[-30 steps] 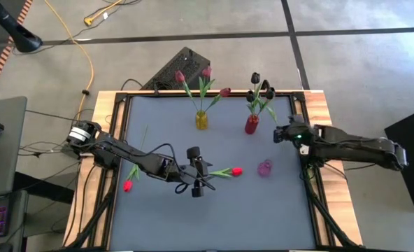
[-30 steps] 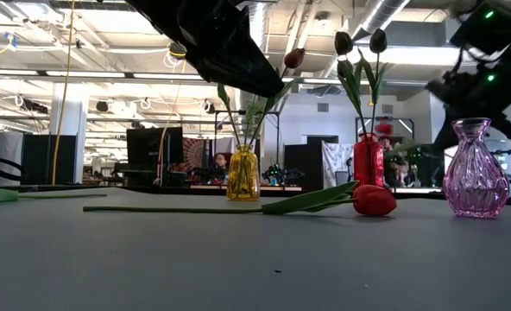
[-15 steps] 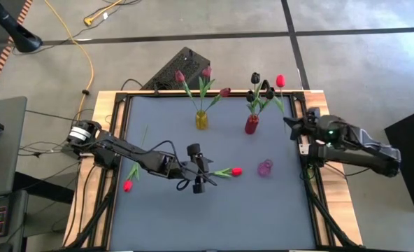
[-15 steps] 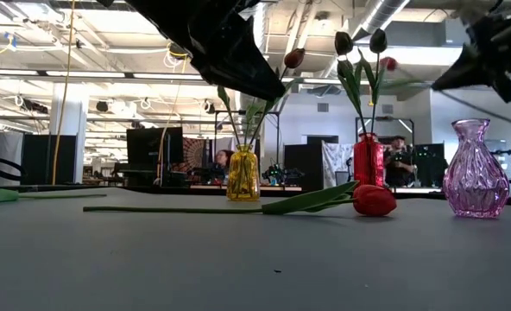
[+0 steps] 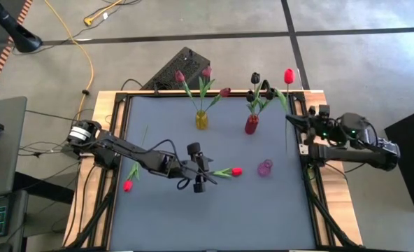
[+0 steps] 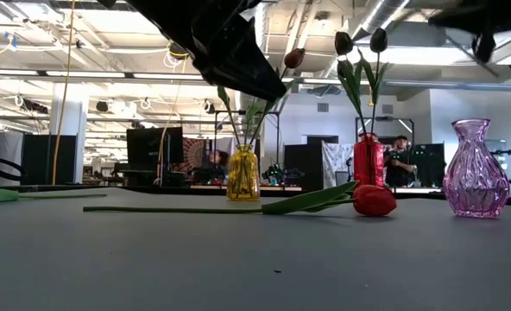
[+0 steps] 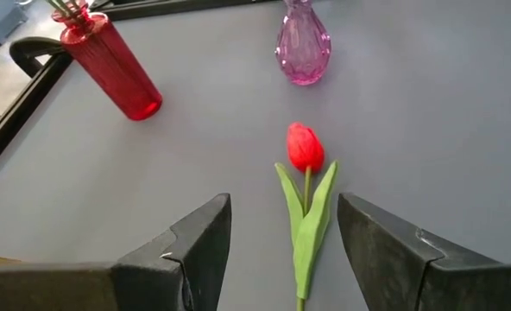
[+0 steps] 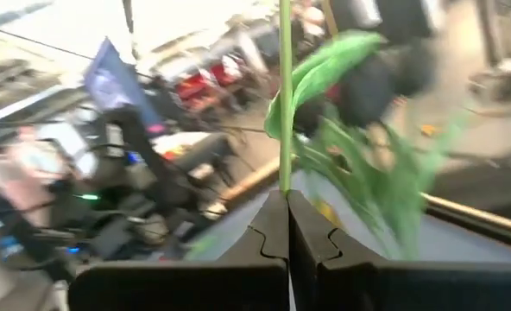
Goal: Sort flowers into vase by color
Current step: Put the right red flower into the purple vase
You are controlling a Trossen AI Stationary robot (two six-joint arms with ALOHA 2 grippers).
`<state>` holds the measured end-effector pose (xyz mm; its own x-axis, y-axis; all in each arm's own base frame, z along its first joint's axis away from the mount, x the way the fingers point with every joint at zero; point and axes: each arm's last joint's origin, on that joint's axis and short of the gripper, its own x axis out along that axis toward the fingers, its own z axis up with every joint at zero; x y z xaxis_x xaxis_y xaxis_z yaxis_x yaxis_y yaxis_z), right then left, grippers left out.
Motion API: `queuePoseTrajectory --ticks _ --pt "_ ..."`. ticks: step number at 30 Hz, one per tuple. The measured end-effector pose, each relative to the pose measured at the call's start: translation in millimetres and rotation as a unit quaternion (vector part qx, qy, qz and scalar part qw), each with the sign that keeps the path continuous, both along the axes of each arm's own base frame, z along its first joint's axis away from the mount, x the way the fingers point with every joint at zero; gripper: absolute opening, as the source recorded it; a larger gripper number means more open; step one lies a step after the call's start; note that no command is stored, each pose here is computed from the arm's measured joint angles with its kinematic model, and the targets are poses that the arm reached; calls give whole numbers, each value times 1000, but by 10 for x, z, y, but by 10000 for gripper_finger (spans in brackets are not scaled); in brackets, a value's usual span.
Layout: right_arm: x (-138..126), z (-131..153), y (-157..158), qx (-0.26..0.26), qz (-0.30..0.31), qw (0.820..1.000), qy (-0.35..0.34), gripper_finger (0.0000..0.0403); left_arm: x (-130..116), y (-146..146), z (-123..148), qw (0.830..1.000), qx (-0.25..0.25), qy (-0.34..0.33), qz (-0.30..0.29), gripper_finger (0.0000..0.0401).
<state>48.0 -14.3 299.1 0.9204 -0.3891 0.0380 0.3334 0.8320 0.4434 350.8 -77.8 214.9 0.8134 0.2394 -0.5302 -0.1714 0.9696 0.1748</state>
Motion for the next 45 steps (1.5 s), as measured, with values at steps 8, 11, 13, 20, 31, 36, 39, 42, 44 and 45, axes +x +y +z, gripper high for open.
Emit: queuePoseTrajectory --ticks 8,11,13,20,31,36,39,42,44,45 --pt "73 70 96 -54 120 989 -74 17 19 22 17 1000 -6 -11 -1 203" --pt "154 -6 154 -92 181 974 -97 17 26 41 19 1000 -10 -11 -3 203" --pt "197 -59 193 -116 209 964 -117 17 27 44 19 1000 -10 -11 -2 203" --pt "322 -346 308 -171 253 947 -102 17 26 38 19 1000 -11 -11 -4 203" --pt "397 -562 348 -220 218 944 -115 17 51 40 51 999 -19 -29 -15 203" --pt "429 -668 357 -221 222 945 -96 17 57 59 51 999 -25 -29 -20 203" --pt "435 -690 356 -224 221 946 -83 17 59 64 51 999 -26 -29 -20 203" --pt "438 -698 351 -225 212 948 -77 17 58 62 51 999 -26 -29 -21 203" --pt "440 -708 351 -230 212 947 -70 17 58 62 51 999 -27 -29 -21 203" --pt "442 -715 352 -230 213 947 -66 17 58 62 50 999 -26 -29 -20 203"
